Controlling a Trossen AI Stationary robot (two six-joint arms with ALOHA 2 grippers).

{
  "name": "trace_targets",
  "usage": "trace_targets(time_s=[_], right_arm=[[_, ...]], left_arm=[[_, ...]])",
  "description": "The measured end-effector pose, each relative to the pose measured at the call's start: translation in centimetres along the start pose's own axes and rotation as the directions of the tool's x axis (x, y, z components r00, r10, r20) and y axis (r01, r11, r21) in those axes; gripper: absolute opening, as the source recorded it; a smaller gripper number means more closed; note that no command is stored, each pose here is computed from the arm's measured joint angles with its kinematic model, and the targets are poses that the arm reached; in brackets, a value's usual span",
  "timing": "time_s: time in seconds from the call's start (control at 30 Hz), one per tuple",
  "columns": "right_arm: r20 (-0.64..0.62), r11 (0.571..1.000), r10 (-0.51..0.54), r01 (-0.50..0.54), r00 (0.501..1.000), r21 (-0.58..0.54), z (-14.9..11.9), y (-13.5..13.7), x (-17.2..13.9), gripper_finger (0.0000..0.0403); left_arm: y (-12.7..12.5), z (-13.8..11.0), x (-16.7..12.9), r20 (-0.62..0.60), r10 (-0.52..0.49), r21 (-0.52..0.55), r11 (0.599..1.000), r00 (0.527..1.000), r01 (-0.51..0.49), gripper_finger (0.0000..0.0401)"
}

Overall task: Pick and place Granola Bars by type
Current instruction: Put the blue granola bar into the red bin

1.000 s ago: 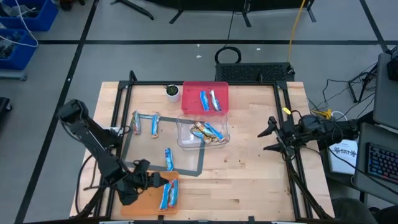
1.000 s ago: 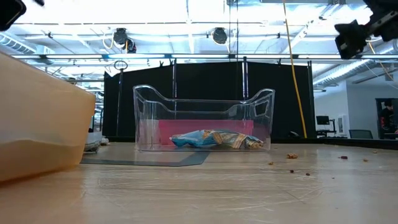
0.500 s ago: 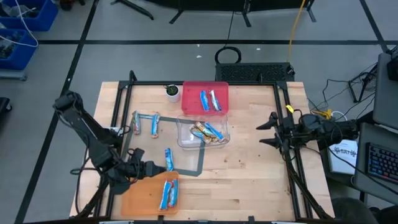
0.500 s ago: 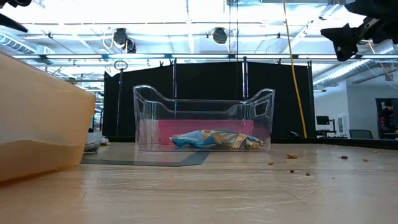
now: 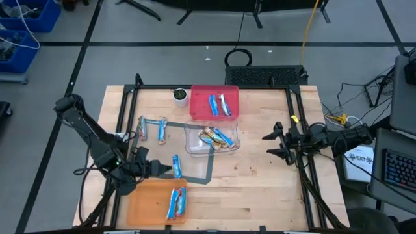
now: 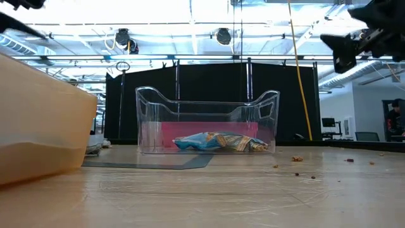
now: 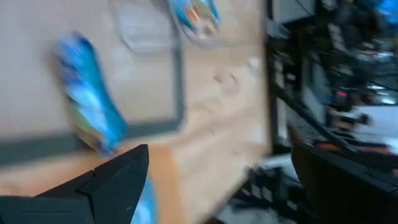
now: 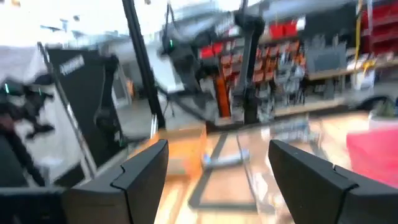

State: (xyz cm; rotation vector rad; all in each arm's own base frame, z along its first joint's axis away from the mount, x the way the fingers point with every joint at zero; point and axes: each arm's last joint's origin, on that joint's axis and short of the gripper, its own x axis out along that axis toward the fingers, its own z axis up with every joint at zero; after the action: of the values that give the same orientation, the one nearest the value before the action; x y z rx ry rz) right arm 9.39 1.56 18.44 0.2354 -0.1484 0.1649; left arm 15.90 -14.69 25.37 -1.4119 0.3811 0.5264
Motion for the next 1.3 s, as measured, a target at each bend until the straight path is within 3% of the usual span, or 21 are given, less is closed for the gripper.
trace_targets(time_s=[0.1, 0.2, 0.3, 0.43, 0.63, 0.97, 1.3], right_arm=[[0.004, 1.0, -0.019, 0.019, 1.0, 0.016, -0.1, 0.0, 0.0, 0.0267], [-0.003, 0.998, -0.054, 0.055, 0.999, 0.031, -0.3, 0.0, 0.0, 0.0267], [-0.004, 0.998, -0.056, 0.056, 0.998, 0.036, -0.3, 0.0, 0.0, 0.0267], [-0.043, 0.995, -0.065, 0.067, 0.997, 0.068, -0.6, -0.1, 0.0, 0.0267], [-0.076, 0.995, -0.072, 0.077, 0.995, 0.069, -1.0, -0.2, 0.0, 0.0267], [-0.073, 0.995, -0.071, 0.076, 0.995, 0.07, -0.9, -0.2, 0.0, 0.0267], [-0.07, 0.995, -0.07, 0.075, 0.995, 0.07, -0.9, -0.2, 0.0, 0.0267]], left_arm=[[0.6, 1.7, -0.3, 0.029, 0.1, 0.049, 0.994, 0.995, -0.102, 0.0397], [1.2, 3.4, -0.4, 0.046, 0.219, 0.161, 0.961, 0.975, -0.223, 0.0397], [1.4, 4.8, -0.1, 0.126, 0.267, 0.226, 0.93, 0.955, -0.29, 0.0397], [1.0, 6.5, 1.0, 0.214, 0.295, 0.165, 0.929, 0.931, -0.332, 0.0397], [0.9, 8.4, 2.3, 0.103, 0.429, 0.128, 0.889, 0.897, -0.44, 0.0397], [1.0, 9.4, 3.8, 0.153, 0.48, 0.056, 0.869, 0.864, -0.492, 0.0397], [2.1, 8.6, 7.0, 0.024, 0.633, 0.04, 0.772, 0.773, -0.634, 0.0397]])
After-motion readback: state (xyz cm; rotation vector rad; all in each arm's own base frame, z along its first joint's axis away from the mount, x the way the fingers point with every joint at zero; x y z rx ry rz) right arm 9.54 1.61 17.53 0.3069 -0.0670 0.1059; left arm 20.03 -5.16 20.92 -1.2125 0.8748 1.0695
